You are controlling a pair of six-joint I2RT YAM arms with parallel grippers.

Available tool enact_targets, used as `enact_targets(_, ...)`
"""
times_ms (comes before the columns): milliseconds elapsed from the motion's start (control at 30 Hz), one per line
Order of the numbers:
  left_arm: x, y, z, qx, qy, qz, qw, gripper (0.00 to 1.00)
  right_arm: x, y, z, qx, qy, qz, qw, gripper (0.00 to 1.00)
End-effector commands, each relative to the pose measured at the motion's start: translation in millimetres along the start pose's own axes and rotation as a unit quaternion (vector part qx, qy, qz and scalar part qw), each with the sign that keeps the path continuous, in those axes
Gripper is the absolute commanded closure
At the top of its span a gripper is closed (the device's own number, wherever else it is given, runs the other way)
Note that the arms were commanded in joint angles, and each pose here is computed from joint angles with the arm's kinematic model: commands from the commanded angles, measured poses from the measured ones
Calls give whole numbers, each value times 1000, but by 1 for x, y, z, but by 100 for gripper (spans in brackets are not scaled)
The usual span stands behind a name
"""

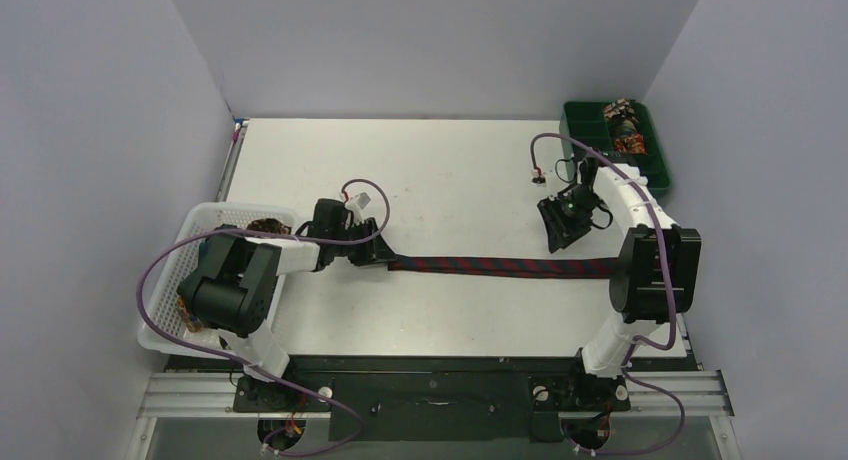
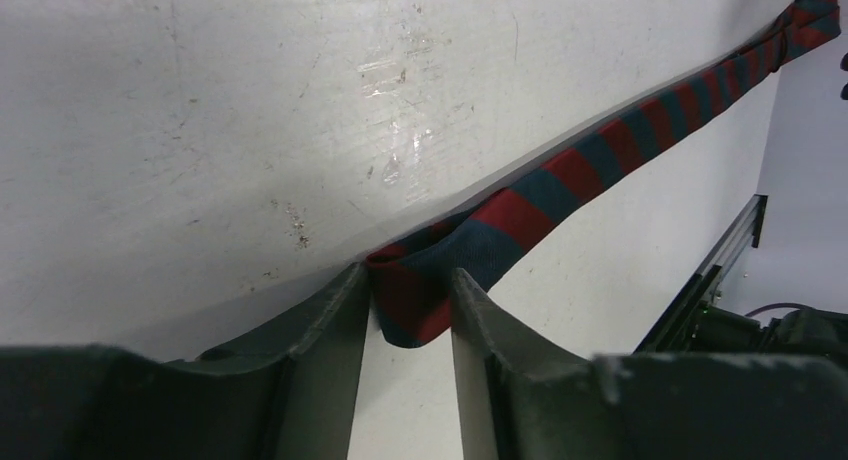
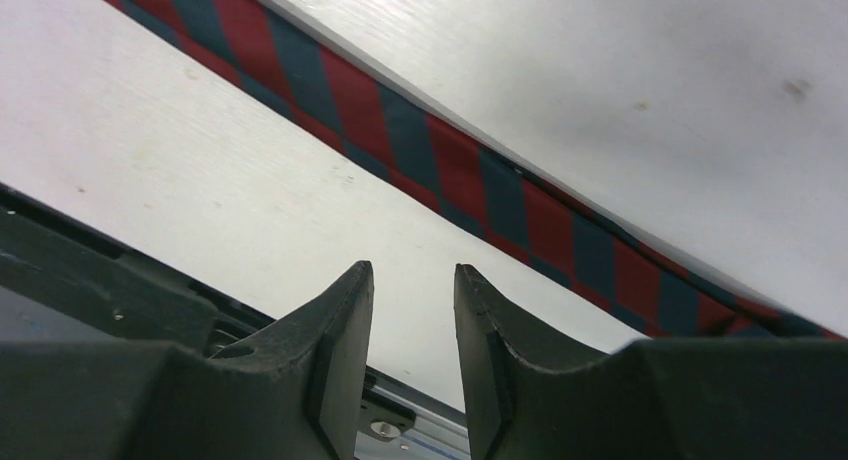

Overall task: Roll the ties
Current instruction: Flatten out the tie at the center of the board, then roll the tie at the center of the board.

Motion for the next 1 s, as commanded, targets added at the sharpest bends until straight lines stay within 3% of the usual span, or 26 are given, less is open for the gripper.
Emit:
enact_targets(0,4,-3,-10,-20,3,-3,1000,70,7,17,-4,46,-24,-16,999,68)
enact_targets(100,11,-10,-1,-26,-6,-10,1000,89,9,22,-6,55,-25,-15,998,68)
enact_targets(233,19,-17,19,-13,-36,-22,999,100,9,35,-10,79,-25,-13,997,69)
enact_targets(367,26,-28,36,-4,-56,-49,997,100,10,48,-13,109,-29,-13,993,69)
enact_targets(567,19,-58,29,-28,-21,-88,996,100,18,60,-19,166,-38,-29,985,69)
enact_targets(967,20,-138,-42,-169,17,-122,978,100,24,62,-34,229,-30,-56,971,68)
Point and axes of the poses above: each gripper's point midway between its finger pads, its own z axis back along the fingers, its own y axis along the line the jaws close on, x = y × z, the point moved 10 cm from there along z, back along the fingers, and after that the axes turned 1 degree about -z, right-handed, at the moved point
